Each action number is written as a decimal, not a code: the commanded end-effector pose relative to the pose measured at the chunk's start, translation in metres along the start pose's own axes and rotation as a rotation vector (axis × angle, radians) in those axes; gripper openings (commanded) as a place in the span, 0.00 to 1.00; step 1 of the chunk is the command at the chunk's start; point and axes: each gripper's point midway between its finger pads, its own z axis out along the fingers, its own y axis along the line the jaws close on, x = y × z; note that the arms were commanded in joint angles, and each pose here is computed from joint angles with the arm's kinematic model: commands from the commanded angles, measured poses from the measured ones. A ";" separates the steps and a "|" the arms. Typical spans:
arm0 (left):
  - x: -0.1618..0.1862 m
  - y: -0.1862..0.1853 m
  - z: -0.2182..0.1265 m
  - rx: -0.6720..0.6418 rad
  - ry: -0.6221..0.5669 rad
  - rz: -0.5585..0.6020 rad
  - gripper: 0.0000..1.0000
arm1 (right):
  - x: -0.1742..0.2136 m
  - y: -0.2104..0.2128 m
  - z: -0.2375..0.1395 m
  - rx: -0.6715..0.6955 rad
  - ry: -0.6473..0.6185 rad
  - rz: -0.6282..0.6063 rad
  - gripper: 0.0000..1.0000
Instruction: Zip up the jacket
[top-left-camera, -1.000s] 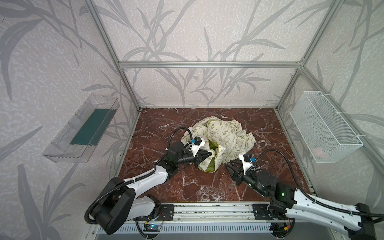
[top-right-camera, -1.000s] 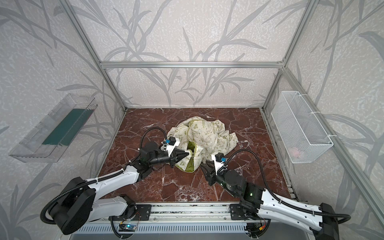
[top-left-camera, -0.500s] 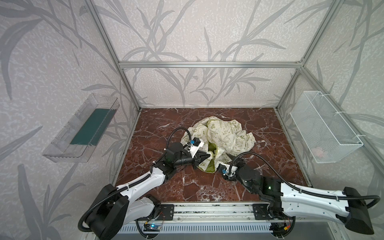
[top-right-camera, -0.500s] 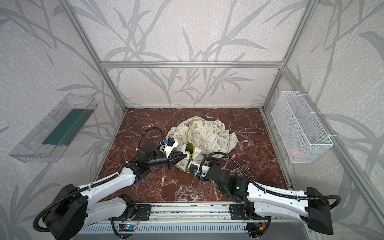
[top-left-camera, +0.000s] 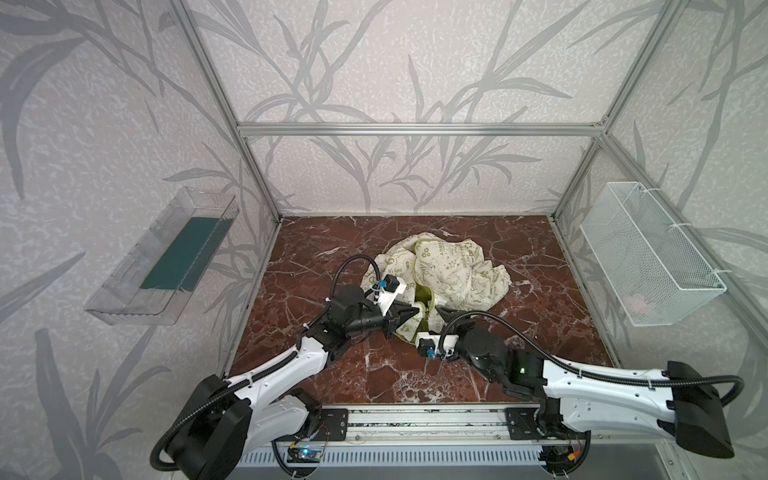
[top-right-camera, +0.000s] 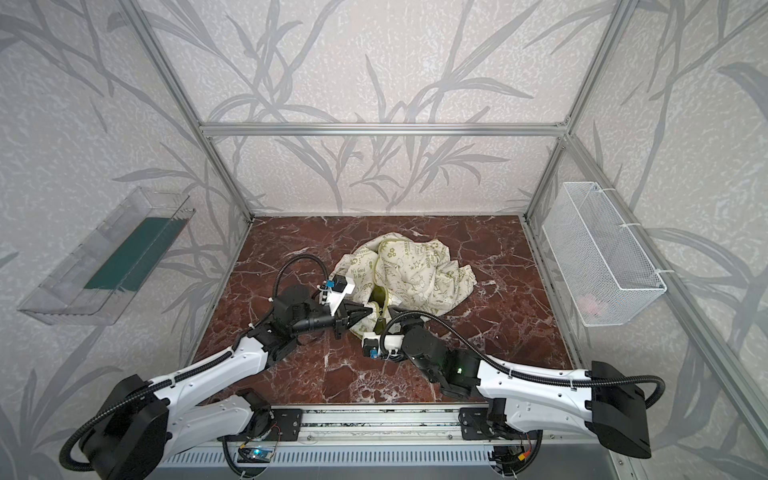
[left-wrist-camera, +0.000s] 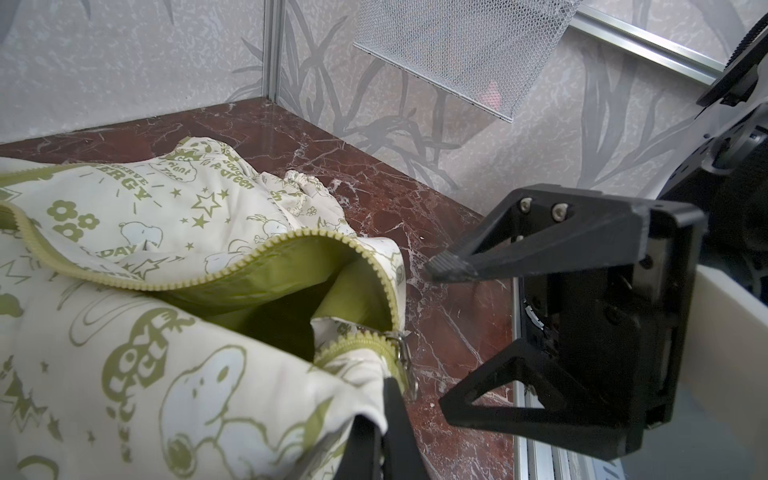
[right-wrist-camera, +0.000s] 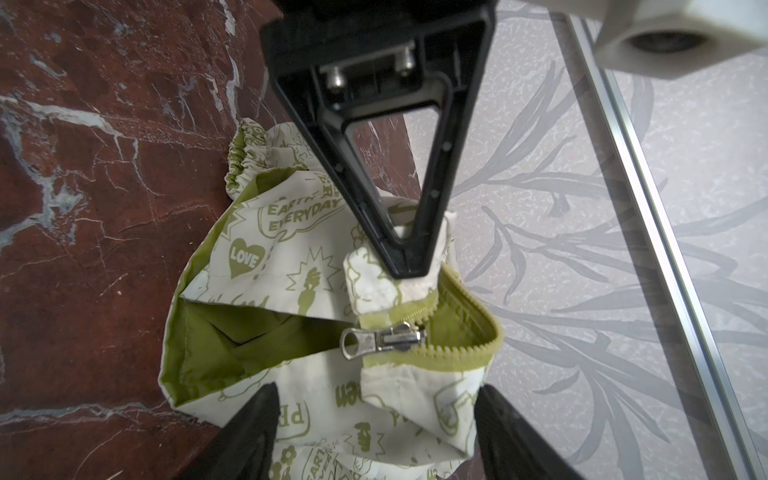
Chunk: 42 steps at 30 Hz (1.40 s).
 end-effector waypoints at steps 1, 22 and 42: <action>-0.010 -0.002 -0.003 -0.005 -0.031 0.011 0.00 | -0.022 -0.024 0.004 0.073 -0.064 0.053 0.75; -0.009 0.001 -0.004 -0.024 -0.025 0.002 0.00 | -0.019 -0.038 0.011 0.113 -0.045 0.048 0.68; -0.009 0.003 -0.004 -0.036 -0.017 0.008 0.00 | -0.024 -0.033 0.008 0.054 -0.066 0.090 0.46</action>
